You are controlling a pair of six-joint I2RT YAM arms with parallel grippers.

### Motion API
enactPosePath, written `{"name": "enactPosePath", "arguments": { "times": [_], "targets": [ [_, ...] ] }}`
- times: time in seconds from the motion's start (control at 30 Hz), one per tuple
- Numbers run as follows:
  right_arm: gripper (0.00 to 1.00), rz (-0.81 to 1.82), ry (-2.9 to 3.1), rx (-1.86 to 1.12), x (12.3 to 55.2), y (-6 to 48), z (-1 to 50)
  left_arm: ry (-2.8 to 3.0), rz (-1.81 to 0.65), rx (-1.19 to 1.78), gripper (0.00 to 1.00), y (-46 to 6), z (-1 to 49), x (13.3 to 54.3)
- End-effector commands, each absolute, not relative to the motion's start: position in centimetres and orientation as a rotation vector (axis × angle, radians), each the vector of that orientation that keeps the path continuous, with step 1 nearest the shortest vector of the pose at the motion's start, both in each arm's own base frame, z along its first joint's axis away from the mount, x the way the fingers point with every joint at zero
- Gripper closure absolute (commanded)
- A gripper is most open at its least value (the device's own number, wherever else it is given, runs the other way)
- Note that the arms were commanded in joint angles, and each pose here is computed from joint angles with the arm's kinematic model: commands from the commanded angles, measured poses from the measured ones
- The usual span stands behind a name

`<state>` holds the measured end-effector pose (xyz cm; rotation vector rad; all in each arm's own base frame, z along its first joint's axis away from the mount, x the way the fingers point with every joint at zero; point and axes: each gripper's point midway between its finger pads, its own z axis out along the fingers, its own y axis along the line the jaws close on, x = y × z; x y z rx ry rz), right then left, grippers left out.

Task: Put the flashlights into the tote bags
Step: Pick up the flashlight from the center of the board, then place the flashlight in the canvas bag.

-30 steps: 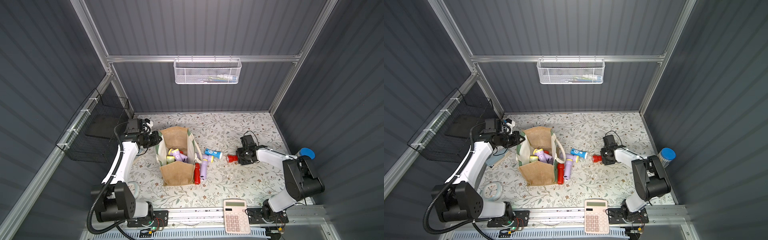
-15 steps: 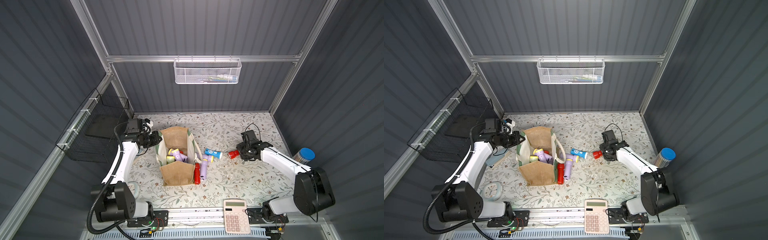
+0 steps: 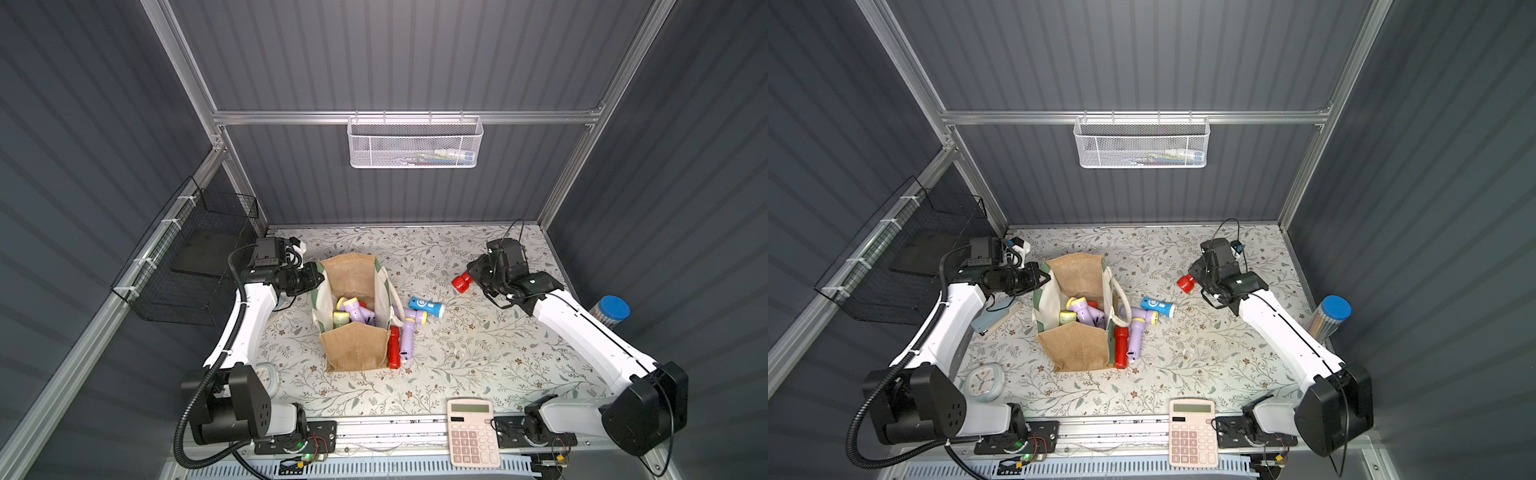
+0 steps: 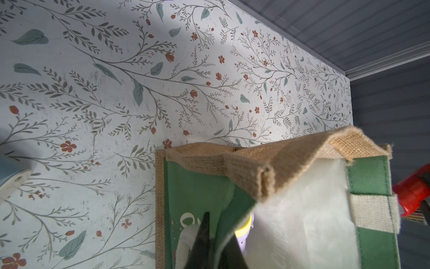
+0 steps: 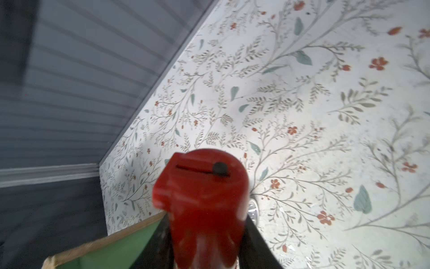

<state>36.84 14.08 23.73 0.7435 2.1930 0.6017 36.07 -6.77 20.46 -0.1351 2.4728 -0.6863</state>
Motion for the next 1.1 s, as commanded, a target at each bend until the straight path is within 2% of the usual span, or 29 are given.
{"name": "enactPosePath", "arguments": {
  "times": [0.0,0.57,0.8,1.07],
  "targets": [
    [0.83,0.642,2.151,0.521,37.3,16.6,27.8,2.493,-0.699,-0.107,0.97,-7.0,20.6,35.1],
    [0.85,1.106,2.112,0.065,38.4,30.7,35.1,2.49,-0.718,-0.07,0.98,-7.4,20.6,34.8],
    [0.84,1.227,2.03,-0.169,37.1,36.2,38.3,2.485,-0.727,-0.068,0.98,-7.5,20.7,34.6],
    [0.85,1.287,2.057,-0.429,35.4,42.4,37.0,2.474,-0.741,-0.066,0.98,-7.7,21.0,34.6]
  ]
}}
